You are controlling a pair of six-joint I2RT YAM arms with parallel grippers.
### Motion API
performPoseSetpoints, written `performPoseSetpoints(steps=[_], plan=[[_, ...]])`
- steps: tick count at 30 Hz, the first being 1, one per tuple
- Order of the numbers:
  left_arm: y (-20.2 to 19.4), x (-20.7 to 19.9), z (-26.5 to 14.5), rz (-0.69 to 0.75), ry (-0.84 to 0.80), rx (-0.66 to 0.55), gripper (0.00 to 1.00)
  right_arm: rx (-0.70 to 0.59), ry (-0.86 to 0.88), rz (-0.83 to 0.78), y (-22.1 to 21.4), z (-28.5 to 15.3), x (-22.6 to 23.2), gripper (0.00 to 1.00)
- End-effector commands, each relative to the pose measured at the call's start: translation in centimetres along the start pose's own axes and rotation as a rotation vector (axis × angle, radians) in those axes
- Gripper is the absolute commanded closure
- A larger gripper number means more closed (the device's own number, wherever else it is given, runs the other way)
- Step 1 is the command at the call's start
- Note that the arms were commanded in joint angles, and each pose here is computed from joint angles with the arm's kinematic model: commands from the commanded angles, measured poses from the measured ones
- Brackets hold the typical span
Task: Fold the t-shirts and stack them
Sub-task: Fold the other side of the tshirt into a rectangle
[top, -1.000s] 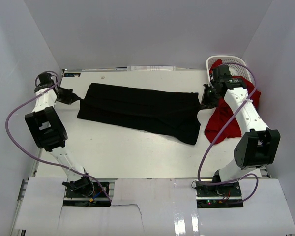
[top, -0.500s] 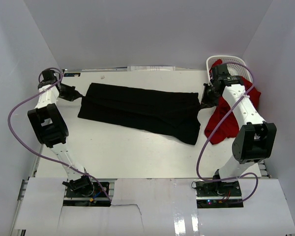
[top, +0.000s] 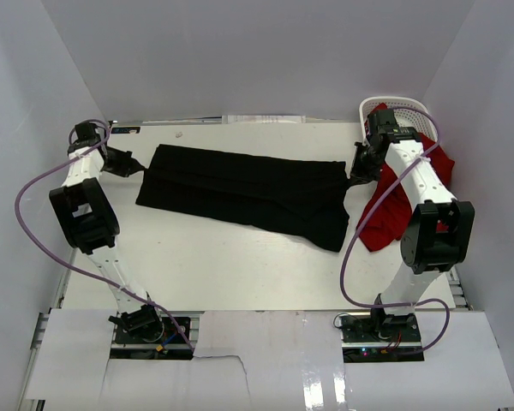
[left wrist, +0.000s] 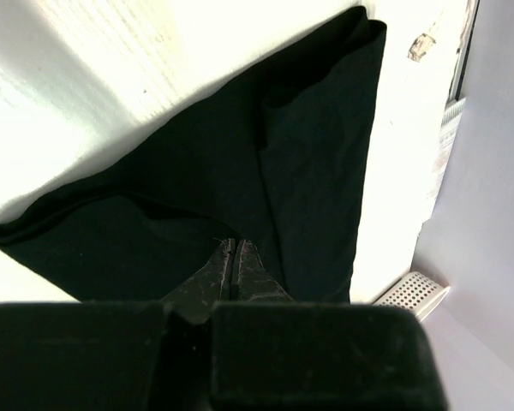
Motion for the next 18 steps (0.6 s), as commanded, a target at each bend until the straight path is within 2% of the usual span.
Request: performPoseSetpoints(steps=[1,18], plan=[[0.8,-1.0,-0.2,0.000,-0.022,-0.025,1.00,-0.075,0.001,0.000,2.1,-0.6,0.2,0.92],[0.5,-1.4,1.2,-0.005,-0.013,-0.012,1.00,-0.063,0.006,0.015,3.0,0.7,0.0,0.92]])
Point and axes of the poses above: each gripper's point midway between its finger pads, its own z axis out along the fingers, its own x axis along the line the jaws close on, y = z × x, the point moved 8 cm from there along -z, back along the fingers, and after that the axes turned 2 degrees about z, right-handed, at the moved point
